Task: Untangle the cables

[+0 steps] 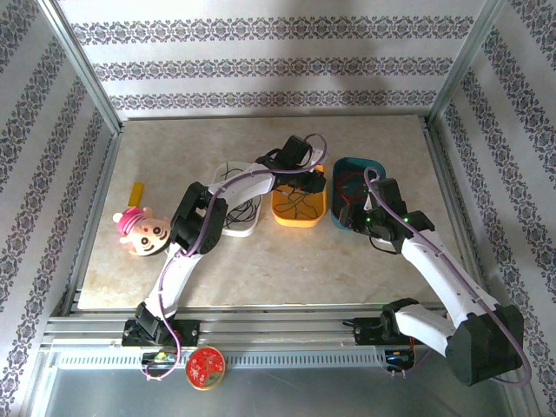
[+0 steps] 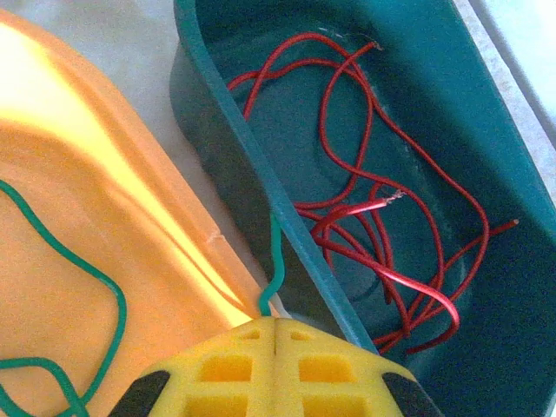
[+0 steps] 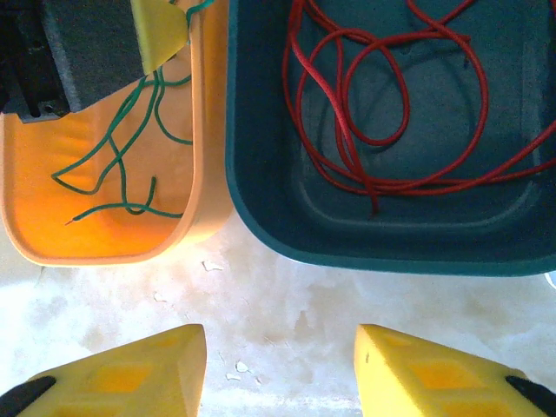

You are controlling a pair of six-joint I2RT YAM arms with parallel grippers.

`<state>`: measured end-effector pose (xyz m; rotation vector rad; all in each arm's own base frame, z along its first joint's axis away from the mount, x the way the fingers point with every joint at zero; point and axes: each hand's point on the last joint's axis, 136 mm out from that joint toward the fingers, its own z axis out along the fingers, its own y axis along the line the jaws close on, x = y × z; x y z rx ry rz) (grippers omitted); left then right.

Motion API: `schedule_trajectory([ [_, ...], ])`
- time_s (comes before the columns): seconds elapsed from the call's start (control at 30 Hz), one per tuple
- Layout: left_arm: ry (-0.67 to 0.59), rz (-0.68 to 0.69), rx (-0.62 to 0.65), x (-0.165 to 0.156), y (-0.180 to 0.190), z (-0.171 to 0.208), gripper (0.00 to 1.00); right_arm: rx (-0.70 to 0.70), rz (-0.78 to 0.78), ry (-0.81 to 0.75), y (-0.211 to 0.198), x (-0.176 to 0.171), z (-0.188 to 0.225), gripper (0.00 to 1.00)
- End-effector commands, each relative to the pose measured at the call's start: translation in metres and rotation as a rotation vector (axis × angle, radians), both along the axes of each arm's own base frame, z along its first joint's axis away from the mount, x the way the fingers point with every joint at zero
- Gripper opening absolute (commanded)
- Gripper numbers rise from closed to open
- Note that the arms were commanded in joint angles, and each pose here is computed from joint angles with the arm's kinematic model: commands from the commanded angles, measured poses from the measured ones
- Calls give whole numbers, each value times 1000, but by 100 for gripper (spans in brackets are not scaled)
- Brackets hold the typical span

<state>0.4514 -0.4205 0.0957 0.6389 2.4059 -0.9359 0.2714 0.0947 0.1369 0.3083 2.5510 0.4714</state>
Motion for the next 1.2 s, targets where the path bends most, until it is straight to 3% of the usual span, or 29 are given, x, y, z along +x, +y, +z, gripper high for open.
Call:
schedule_trajectory([
  [0.0,-57,25,-2,9,10,29,0,-7,-8,9,-5,-5,-3,49],
  [0.37,-115,49,0,12,26,46,0,2,-8,8,-5,-6,-3,49],
  [0.4,-115,38,9,11,27,44,5,3,-6,6,-4,-6,-3,49],
  [0.47,-108,18,28,8,28,37,28,2,-7,7,-5,-6,-3,49],
  [0.53,-96,9,56,6,31,26,39,3,-5,9,-4,-6,-3,49],
  [0.6,-83,-1,83,5,33,15,43,6,-3,12,-3,-7,-3,49],
  [1.17,-93,-94,258,-5,52,-29,49,16,-4,21,-2,-7,-4,49],
])
